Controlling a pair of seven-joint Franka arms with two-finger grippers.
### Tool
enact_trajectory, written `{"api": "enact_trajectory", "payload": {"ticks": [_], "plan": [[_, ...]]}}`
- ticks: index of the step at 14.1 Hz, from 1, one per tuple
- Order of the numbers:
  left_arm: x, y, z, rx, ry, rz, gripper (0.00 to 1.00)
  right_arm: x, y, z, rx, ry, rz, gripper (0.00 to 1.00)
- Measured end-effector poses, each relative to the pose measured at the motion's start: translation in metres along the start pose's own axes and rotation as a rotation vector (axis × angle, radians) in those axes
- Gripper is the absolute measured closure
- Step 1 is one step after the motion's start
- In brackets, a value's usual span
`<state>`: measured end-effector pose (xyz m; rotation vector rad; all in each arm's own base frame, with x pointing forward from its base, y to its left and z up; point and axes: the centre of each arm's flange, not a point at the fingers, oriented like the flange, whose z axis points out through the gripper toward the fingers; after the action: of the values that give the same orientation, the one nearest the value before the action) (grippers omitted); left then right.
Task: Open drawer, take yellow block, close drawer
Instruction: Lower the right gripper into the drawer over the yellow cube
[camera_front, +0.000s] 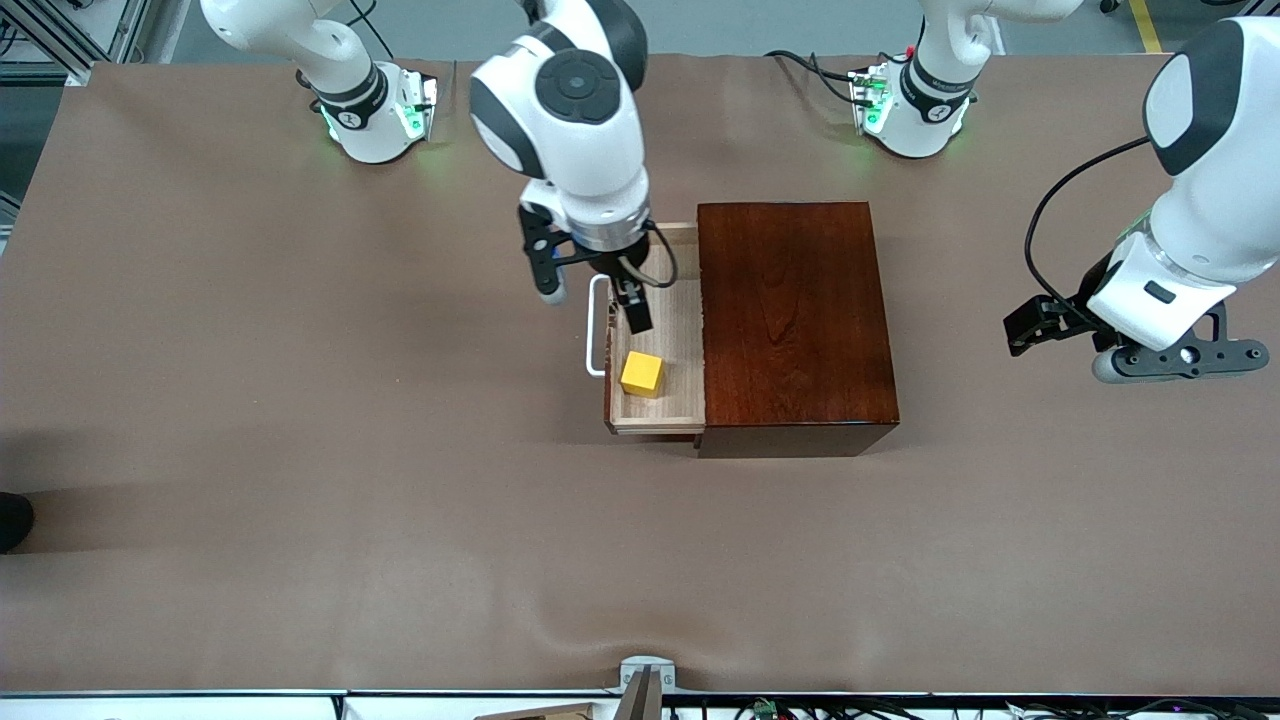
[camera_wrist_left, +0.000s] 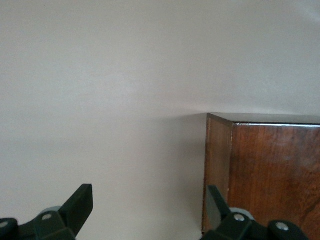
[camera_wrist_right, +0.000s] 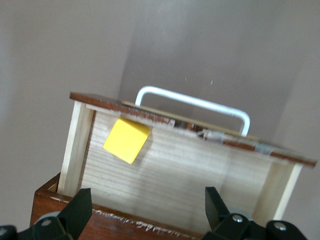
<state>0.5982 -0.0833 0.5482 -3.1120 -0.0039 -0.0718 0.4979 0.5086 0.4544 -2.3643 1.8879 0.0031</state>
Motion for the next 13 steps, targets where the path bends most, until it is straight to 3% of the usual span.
{"api": "enact_trajectory", "payload": {"ticks": [6,13], "plan": [[0.004,0.003,0.018,0.008,-0.030,0.026,0.00,0.000,-0.012,0.059,-0.003,0.017,0.194,0.00],[0.004,0.005,0.021,0.009,-0.035,0.028,0.00,0.012,-0.027,0.089,0.020,0.016,0.249,0.00]]}}
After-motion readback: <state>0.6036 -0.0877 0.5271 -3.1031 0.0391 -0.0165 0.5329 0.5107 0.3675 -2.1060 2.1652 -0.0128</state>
